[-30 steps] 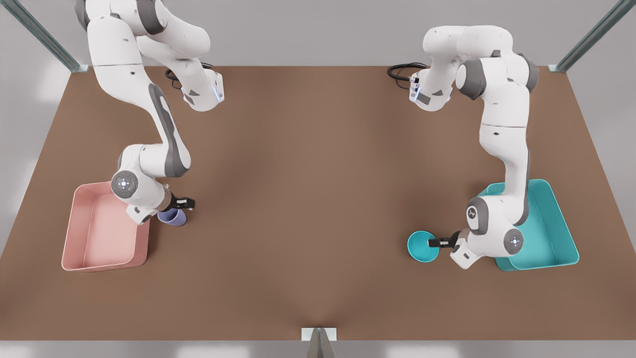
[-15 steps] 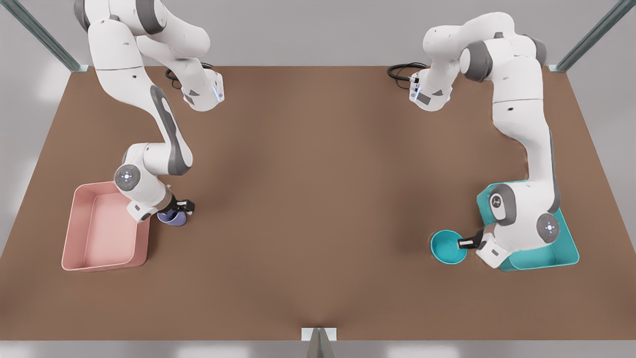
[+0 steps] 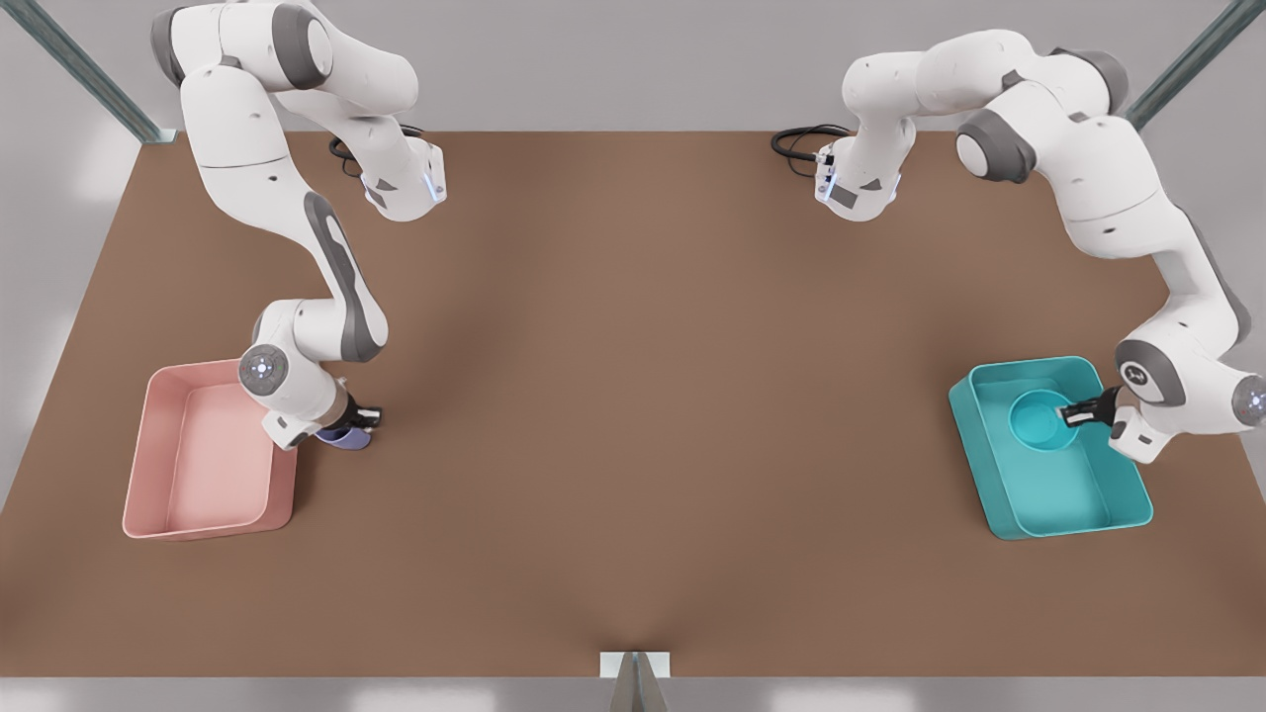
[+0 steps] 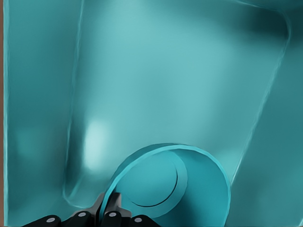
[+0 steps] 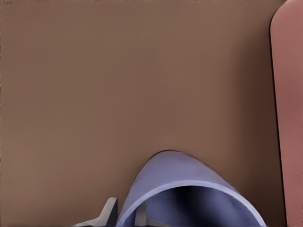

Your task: Put the bowls and cups in different boxes

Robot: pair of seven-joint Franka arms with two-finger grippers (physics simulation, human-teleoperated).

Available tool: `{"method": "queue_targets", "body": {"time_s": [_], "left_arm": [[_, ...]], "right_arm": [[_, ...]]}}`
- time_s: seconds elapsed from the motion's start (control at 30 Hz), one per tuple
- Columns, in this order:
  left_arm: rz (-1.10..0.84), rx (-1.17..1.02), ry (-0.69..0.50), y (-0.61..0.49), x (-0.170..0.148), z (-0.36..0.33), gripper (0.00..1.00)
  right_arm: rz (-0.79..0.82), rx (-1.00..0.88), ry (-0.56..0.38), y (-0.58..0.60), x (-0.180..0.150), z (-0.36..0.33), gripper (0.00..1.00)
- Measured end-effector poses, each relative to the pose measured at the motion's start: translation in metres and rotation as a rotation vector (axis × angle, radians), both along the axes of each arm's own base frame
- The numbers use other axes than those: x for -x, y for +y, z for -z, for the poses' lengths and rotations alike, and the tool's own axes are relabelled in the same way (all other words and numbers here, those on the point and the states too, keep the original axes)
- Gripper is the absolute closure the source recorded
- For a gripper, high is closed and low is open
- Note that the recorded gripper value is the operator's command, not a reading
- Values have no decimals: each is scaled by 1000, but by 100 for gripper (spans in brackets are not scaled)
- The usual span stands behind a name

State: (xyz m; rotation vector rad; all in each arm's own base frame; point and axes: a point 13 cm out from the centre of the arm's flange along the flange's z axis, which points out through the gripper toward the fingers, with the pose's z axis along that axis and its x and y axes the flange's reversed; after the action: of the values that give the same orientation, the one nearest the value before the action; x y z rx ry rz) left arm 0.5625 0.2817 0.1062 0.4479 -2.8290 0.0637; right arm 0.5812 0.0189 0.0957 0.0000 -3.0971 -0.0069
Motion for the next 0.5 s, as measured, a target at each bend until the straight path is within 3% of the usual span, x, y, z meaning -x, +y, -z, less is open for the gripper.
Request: {"method": "queue_targets", "body": {"time_s": [0.07, 0.1, 0.17, 0.27, 0.37, 0.43, 0.5], "left_arm": [[19, 19, -9, -9, -3, 19, 79], [30, 24, -13, -11, -5, 26, 66], [48, 33, -30, -13, -8, 33, 0], [77, 56, -100, -14, -24, 12, 0], [159, -5, -185, 5, -52, -73, 0], [241, -42, -219, -8, -69, -130, 0], [421, -8, -245, -113, -97, -181, 0]], "right_arm": [[5, -2, -12, -3, -7, -6, 79], [4, -2, -21, -4, -13, -12, 79], [2, -4, -52, -3, -32, -36, 79], [-3, -5, -153, -6, -78, -115, 79], [11, 28, -225, -54, -114, -196, 79], [42, 82, -216, -117, -118, -214, 79], [65, 117, -157, -169, -110, -196, 79]]}}
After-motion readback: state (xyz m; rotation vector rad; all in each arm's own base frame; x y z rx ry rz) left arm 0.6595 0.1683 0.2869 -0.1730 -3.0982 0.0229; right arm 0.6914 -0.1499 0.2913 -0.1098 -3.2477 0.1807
